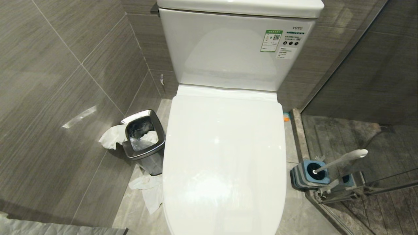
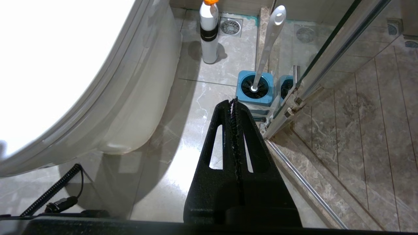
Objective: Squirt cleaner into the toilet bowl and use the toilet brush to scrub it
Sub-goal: Use the left hand to lift the toilet lid slightly
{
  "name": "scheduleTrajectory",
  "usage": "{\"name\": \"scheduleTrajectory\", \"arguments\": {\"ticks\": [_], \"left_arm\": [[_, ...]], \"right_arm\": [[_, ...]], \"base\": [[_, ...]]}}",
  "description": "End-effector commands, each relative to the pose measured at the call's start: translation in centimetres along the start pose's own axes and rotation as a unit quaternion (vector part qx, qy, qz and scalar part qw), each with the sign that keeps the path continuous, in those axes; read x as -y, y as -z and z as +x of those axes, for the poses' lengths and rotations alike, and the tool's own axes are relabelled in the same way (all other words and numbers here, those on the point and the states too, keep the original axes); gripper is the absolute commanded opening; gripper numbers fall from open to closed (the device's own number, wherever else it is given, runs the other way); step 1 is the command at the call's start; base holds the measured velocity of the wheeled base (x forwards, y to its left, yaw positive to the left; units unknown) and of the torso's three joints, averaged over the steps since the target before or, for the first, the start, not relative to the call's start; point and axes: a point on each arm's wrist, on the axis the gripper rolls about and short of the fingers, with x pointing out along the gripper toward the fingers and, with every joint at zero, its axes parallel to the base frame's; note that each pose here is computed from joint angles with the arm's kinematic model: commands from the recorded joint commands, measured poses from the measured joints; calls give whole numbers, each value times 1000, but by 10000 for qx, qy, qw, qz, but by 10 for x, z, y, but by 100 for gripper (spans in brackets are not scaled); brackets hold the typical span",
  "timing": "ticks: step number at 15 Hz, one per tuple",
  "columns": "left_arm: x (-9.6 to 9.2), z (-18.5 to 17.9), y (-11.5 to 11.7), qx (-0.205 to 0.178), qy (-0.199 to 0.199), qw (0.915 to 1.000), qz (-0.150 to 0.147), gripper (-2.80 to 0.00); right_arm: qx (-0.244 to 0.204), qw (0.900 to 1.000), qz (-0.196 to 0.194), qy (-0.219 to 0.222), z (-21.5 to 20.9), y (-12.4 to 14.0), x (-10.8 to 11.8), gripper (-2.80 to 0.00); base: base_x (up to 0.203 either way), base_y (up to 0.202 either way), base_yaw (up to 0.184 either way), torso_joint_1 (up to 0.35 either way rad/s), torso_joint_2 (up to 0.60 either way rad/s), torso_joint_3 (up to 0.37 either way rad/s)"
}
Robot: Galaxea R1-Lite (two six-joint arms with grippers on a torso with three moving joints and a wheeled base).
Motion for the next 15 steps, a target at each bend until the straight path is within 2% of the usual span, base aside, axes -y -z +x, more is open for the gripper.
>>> {"name": "scheduleTrajectory", "arguments": {"ticks": [1,15], "left_arm": [[0,0,0,-12,-3,10000,2,-280],[0,0,0,-8,-3,10000,2,-280]], "right_arm": [[-4,10000,1,4,0,0,0,-280],[-4,10000,1,4,0,0,0,-280]], "base": [[0,0,0,0,0,0],[0,0,0,0,0,0]]}}
